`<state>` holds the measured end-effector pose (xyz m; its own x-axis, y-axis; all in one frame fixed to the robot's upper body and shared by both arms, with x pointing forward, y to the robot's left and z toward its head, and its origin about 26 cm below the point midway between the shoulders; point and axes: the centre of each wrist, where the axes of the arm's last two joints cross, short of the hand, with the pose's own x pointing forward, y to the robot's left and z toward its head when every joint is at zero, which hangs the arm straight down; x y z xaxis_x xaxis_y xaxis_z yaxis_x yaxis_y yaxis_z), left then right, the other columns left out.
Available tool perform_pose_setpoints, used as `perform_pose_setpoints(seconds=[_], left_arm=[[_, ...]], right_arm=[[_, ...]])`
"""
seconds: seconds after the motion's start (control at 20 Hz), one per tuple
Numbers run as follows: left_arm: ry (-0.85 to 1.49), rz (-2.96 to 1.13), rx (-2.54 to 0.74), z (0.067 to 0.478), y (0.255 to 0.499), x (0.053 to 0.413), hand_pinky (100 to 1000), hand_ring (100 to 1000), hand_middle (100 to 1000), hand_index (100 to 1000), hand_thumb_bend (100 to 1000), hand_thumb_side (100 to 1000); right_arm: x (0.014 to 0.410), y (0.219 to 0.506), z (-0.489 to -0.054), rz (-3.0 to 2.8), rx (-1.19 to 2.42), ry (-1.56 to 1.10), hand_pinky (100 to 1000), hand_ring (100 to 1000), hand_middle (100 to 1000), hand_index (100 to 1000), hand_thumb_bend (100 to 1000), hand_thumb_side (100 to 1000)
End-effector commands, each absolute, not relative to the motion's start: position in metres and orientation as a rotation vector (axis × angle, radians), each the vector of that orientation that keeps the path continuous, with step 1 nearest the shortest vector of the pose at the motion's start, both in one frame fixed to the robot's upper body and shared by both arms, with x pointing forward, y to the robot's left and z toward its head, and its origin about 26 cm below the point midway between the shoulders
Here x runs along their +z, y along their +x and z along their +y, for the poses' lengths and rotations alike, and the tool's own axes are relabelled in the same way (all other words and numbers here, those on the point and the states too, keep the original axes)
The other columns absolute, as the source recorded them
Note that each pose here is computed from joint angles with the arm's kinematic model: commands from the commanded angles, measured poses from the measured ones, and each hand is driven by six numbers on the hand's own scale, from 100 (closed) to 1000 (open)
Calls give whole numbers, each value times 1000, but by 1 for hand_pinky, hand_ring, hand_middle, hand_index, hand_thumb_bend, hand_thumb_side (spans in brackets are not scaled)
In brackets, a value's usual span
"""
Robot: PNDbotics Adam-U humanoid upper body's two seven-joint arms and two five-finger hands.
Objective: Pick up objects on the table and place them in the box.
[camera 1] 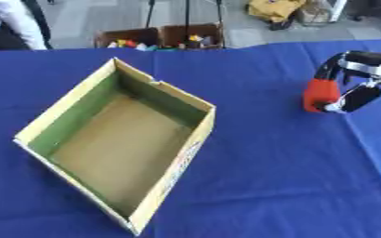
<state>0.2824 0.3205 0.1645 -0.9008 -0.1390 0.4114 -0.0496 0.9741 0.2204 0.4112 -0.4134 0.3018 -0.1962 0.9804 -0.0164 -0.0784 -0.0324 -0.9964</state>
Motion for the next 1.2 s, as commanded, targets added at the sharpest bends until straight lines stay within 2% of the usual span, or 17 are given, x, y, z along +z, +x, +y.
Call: perform_pose_setpoints(seconds=[0.05, 0.4, 0.55, 0.8, 1.2], left_arm=[[150, -2707, -315, 322, 280, 172, 527, 633, 784, 878, 100, 716], [151, -2705, -316, 322, 280, 172, 527, 633, 785, 878, 100, 715], [151, -2703, -319, 322, 280, 173, 527, 633, 785, 878, 100, 716], [151, -2698, -320, 323, 280, 173, 528, 634, 786, 878, 100, 717], [156, -2693, -322, 325, 279, 174, 529, 634, 786, 878, 100, 716]], right_arm=[[312, 408, -419, -1258, 1403, -1109, 563, 702, 652, 709, 321, 203], [311, 408, -420, -1267, 1387, -1107, 521, 660, 591, 627, 261, 178], [313, 407, -419, -1297, 1356, -1118, 490, 632, 548, 567, 194, 188], [320, 405, -417, -1356, 1301, -1140, 475, 619, 527, 540, 100, 207], [352, 390, -406, -1507, 1265, -1200, 461, 605, 508, 511, 109, 257]])
